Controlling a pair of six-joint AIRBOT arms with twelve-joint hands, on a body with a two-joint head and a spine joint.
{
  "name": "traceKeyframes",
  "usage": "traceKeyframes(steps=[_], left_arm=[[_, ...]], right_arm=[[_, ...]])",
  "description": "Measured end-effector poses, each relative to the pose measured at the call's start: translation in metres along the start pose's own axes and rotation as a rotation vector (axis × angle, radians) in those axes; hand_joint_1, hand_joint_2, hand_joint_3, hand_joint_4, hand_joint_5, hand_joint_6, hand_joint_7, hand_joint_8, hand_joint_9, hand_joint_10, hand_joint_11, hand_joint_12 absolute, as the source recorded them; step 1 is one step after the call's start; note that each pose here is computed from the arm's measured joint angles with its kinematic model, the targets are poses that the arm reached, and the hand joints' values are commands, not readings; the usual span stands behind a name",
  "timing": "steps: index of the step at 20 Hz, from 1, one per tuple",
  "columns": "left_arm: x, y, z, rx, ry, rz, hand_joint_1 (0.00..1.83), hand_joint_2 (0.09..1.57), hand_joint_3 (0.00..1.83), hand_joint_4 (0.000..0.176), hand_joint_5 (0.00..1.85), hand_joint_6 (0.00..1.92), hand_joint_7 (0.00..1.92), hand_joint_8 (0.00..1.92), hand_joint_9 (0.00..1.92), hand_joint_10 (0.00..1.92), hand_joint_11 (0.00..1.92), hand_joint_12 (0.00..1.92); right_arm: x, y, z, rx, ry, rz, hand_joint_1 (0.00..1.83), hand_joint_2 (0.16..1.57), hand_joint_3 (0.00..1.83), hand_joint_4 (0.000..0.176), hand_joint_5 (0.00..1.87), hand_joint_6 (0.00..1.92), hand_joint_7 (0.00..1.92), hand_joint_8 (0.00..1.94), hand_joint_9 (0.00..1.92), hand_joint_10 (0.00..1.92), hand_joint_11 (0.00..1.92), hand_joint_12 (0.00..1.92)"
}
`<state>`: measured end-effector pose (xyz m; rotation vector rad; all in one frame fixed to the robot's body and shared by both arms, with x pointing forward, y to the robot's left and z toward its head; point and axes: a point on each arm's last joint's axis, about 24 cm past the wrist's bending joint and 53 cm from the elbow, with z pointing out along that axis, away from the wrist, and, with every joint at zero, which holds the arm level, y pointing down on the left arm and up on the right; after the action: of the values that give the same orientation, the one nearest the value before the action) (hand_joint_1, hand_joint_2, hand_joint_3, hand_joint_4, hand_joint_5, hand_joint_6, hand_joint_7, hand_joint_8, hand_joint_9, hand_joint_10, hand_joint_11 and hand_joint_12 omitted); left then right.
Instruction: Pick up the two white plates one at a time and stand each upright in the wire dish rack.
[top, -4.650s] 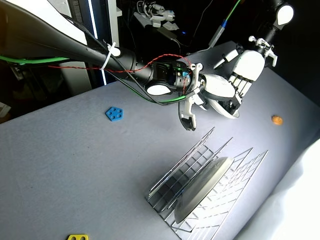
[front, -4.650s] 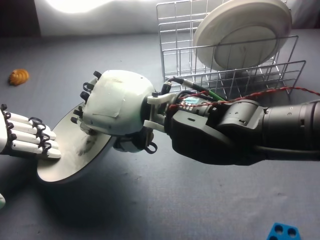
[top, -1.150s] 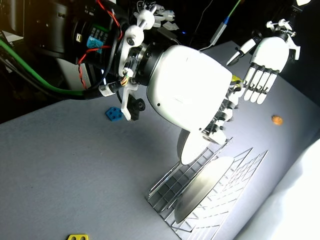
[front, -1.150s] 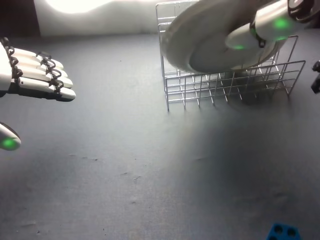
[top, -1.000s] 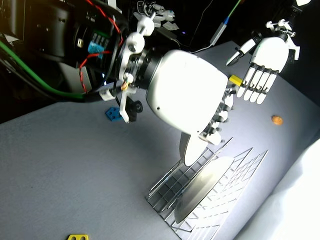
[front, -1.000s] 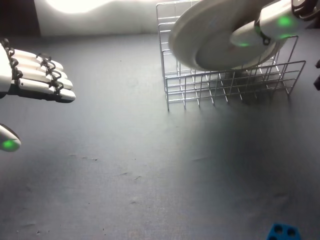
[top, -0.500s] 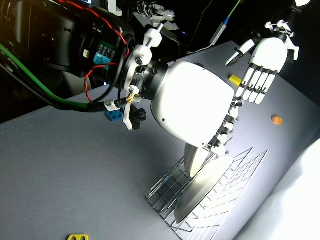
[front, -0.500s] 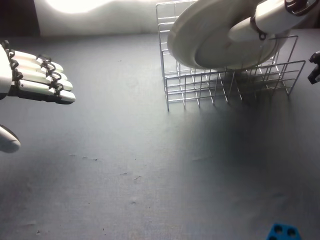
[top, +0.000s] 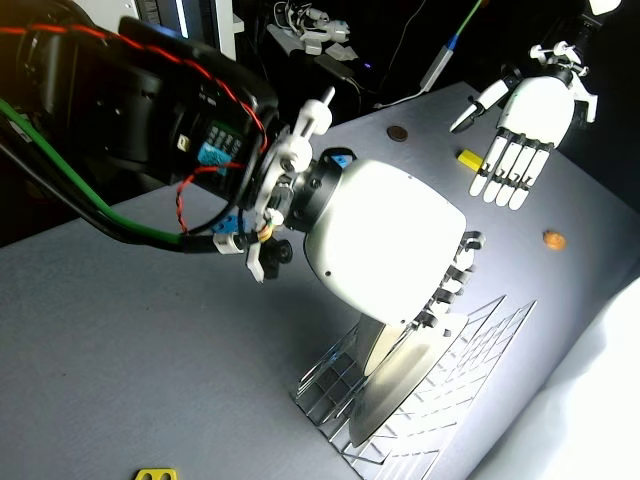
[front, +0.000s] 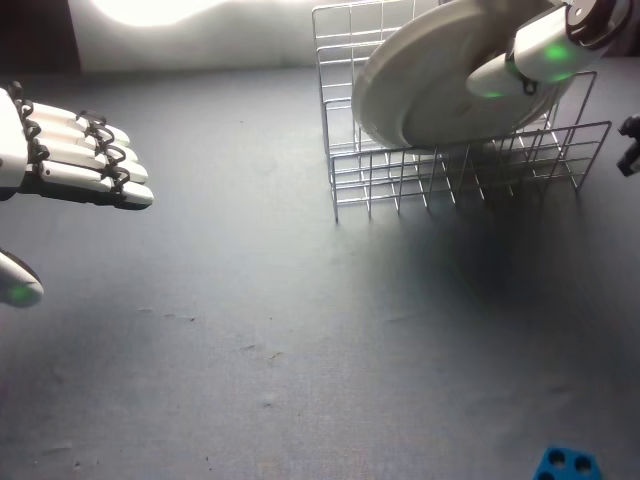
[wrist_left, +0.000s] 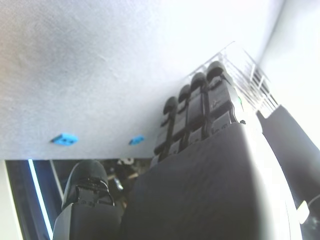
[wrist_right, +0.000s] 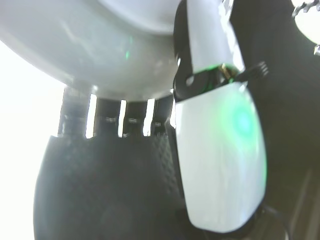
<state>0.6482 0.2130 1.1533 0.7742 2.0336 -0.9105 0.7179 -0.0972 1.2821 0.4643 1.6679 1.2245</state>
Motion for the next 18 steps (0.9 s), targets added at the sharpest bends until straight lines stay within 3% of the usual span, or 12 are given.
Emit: traceKeyframes(steps=[1,2,6,8,9,10,11,13,14,15,16,18], left_arm=[[0.0,0.0,0.0,0.0,0.0,0.0,0.0,1.15,0.0,0.0,0.0,0.0,0.0,0.0,0.0,0.0,0.0,0.0],[0.001,0.0,0.0,-0.001,0.002,-0.002,0.0,1.15,0.0,0.0,0.0,0.0,0.0,0.0,0.0,0.0,0.0,0.0],[0.003,0.001,0.0,-0.002,0.008,-0.002,0.0,1.15,0.0,0.0,0.0,0.0,0.0,0.0,0.0,0.0,0.0,0.0],[0.003,0.001,0.0,-0.002,0.007,-0.002,0.0,1.15,0.0,0.0,0.0,0.0,0.0,0.0,0.0,0.0,0.0,0.0],[0.003,0.001,0.0,-0.002,0.008,-0.002,0.0,1.15,0.0,0.0,0.0,0.0,0.0,0.0,0.0,0.0,0.0,0.0],[0.003,0.001,0.0,-0.002,0.007,-0.002,0.0,1.15,0.0,0.0,0.0,0.0,0.0,0.0,0.0,0.0,0.0,0.0],[0.003,0.001,0.0,-0.003,0.008,-0.002,0.0,1.14,0.0,0.0,0.0,0.0,0.0,0.0,0.0,0.0,0.0,0.0],[0.003,0.001,0.0,-0.002,0.008,-0.002,0.0,1.15,0.0,0.0,0.0,0.0,0.0,0.0,0.0,0.0,0.0,0.0],[0.003,0.001,0.0,-0.002,0.007,-0.002,0.0,1.15,0.0,0.0,0.0,0.0,0.0,0.0,0.0,0.0,0.0,0.0],[0.004,0.001,0.0,-0.003,0.01,-0.004,0.0,1.15,0.0,0.0,0.0,0.0,0.0,0.0,0.0,0.0,0.0,0.0],[0.005,0.001,0.0,-0.004,0.013,-0.004,0.0,1.15,0.0,0.0,0.0,0.0,0.0,0.0,0.0,0.0,0.0,0.0],[0.007,0.002,0.001,-0.004,0.018,-0.005,0.0,1.14,0.0,0.0,0.0,0.0,0.0,0.0,0.0,0.0,0.0,0.0]], right_arm=[[-0.001,-0.003,0.001,0.006,-0.003,-0.004,1.22,1.14,0.0,0.0,0.96,1.1,0.94,0.98,1.1,0.08,0.69,0.82],[-0.001,-0.006,0.001,0.012,-0.006,-0.006,1.21,1.15,0.0,0.0,0.94,1.13,0.91,1.02,1.1,0.03,0.65,0.82],[0.003,-0.012,0.003,0.023,0.005,-0.012,1.2,1.16,0.0,0.0,0.91,1.18,0.9,1.04,1.08,0.01,0.6,0.82],[0.003,-0.014,0.004,0.027,0.002,-0.013,1.2,1.16,0.0,0.017,0.91,1.16,0.89,1.07,1.05,0.0,0.52,0.92],[0.004,-0.015,0.005,0.03,0.003,-0.014,1.14,1.17,0.0,0.0,0.87,1.15,0.87,0.54,0.99,0.0,0.45,0.96],[0.004,-0.017,0.005,0.033,0.001,-0.014,1.14,1.17,0.0,0.0,0.87,1.15,0.87,0.54,0.99,0.0,0.45,0.96],[0.005,-0.02,0.005,0.038,0.002,-0.018,1.1,1.19,0.0,0.0,0.83,1.2,0.94,0.11,0.92,0.0,0.38,1.01],[0.008,-0.021,0.006,0.042,0.005,-0.02,1.08,1.19,0.0,0.0,0.83,1.2,0.95,0.08,0.92,0.0,0.36,1.02],[0.01,-0.022,0.007,0.044,0.008,-0.02,1.03,1.14,0.0,0.0,0.74,0.61,0.94,0.03,0.89,0.01,0.34,1.03],[0.011,-0.022,0.008,0.043,0.01,-0.021,1.02,1.13,0.0,0.0,0.8,0.29,0.93,0.01,0.88,0.01,0.34,1.01],[0.012,-0.021,0.008,0.042,0.011,-0.02,1.02,1.14,0.0,0.0,0.83,0.14,0.91,0.0,0.86,0.01,0.33,1.0],[0.014,-0.02,0.009,0.039,0.014,-0.019,1.01,1.11,0.0,0.0,0.88,0.04,0.92,0.0,0.87,0.01,0.35,0.98]])
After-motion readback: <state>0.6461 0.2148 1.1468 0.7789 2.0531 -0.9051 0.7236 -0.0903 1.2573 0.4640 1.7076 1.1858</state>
